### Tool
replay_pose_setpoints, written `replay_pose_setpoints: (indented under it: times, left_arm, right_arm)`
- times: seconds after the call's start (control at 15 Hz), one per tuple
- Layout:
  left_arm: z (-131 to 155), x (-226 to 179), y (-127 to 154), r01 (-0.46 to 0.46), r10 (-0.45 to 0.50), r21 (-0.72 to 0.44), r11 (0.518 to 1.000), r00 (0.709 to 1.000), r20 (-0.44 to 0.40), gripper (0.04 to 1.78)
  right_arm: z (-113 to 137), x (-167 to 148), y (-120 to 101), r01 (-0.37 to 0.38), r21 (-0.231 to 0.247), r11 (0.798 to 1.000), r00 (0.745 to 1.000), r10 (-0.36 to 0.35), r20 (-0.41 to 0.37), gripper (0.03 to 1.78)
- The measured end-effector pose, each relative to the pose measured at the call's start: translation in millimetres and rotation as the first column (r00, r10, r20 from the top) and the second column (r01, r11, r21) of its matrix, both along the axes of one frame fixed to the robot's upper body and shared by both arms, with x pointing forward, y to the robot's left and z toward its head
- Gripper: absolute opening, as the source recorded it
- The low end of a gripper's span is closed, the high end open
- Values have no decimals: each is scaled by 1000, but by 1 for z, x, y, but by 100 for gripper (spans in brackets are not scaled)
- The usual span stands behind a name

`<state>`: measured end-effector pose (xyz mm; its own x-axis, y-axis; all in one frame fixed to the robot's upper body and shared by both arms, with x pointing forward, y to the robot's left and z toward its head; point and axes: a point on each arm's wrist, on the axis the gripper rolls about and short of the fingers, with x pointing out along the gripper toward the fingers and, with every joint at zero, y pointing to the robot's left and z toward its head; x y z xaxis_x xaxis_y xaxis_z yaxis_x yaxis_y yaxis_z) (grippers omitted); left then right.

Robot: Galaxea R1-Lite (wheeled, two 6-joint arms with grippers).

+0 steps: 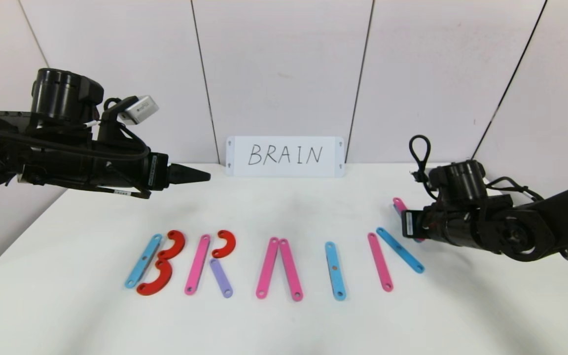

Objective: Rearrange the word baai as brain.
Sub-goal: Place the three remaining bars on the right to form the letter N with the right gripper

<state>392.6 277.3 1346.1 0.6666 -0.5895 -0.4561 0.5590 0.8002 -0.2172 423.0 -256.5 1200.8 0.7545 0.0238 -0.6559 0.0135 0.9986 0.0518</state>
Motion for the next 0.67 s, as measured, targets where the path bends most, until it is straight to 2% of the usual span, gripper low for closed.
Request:
replay_pose_setpoints:
  times: [0.67]
  left_arm:
    - [-1, 0, -1, 2, -2, 1, 1000, 1000, -2, 174]
  right_arm:
    - [-18, -11, -2, -6, -13, 1000, 997, 5, -71, 30]
